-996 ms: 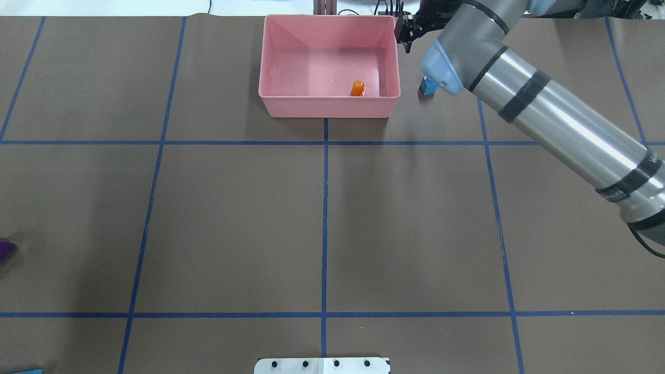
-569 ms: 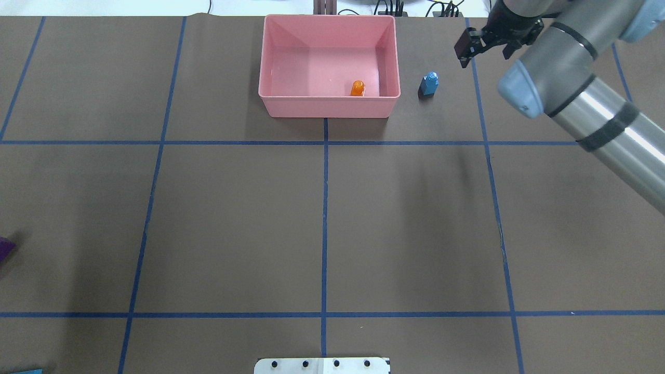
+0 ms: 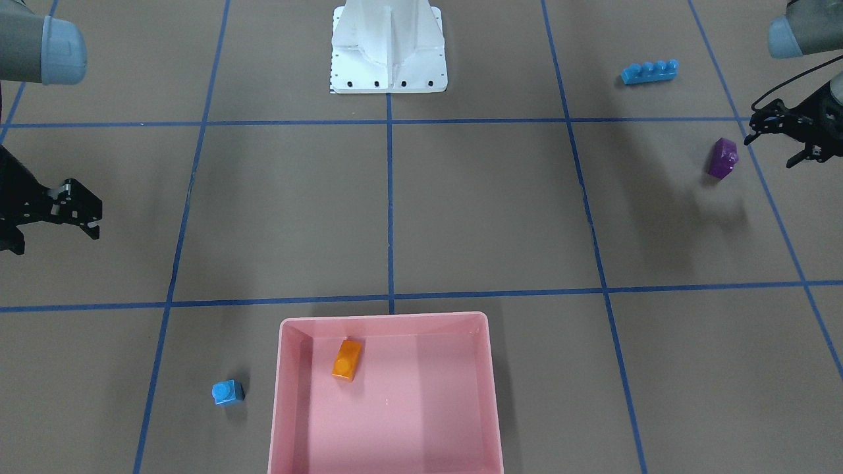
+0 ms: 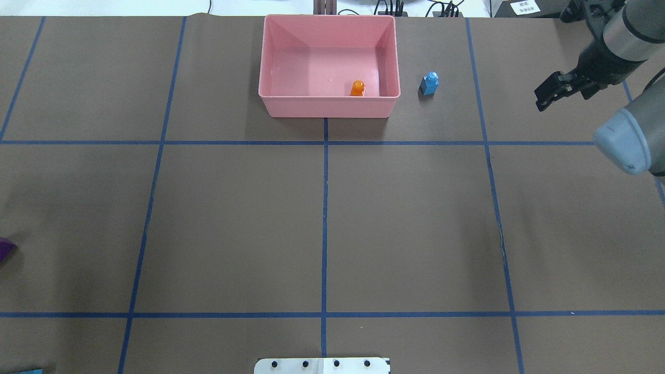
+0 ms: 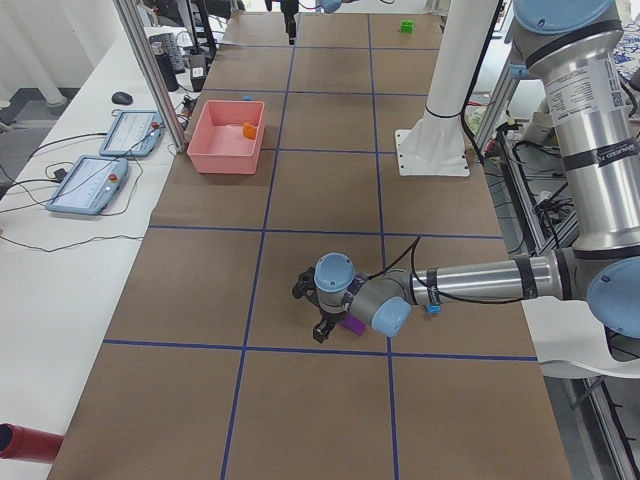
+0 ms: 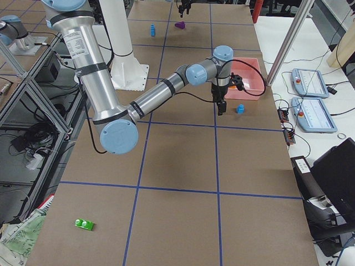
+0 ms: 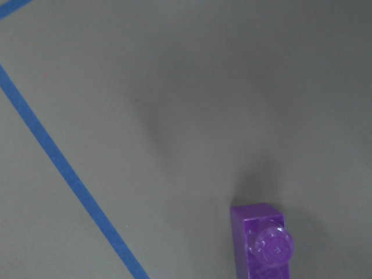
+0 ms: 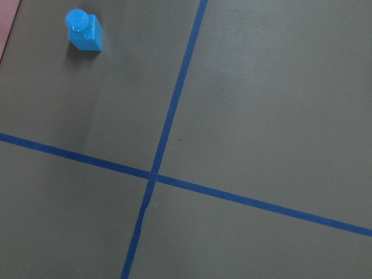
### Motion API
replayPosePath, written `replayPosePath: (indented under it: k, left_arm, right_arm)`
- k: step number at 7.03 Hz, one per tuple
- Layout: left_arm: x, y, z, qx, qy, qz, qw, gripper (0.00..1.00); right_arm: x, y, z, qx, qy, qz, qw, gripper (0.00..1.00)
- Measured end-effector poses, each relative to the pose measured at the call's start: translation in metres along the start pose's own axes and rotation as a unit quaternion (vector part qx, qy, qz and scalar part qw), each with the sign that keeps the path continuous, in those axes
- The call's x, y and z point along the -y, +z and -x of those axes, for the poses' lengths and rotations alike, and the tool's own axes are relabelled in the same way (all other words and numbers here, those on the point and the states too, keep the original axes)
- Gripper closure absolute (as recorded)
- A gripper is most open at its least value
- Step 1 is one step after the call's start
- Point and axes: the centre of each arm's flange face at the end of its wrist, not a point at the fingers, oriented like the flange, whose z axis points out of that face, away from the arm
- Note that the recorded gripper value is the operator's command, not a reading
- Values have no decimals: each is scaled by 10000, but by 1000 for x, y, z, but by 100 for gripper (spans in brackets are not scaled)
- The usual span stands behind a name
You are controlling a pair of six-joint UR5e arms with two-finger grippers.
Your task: Put all blocks into box
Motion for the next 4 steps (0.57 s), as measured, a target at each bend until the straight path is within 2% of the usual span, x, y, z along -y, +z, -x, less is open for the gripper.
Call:
replayPosePath:
  k: [2,4]
  left_arm:
    - [11,17,-25,45,-268,134,9995,2]
    - [15,29,-35,139,-264,234,9993,15]
  right_arm:
    - [-12,1,-7,-21,-25,24,10000,1]
    - [-13,3,-8,-39,-18,38,10000,1]
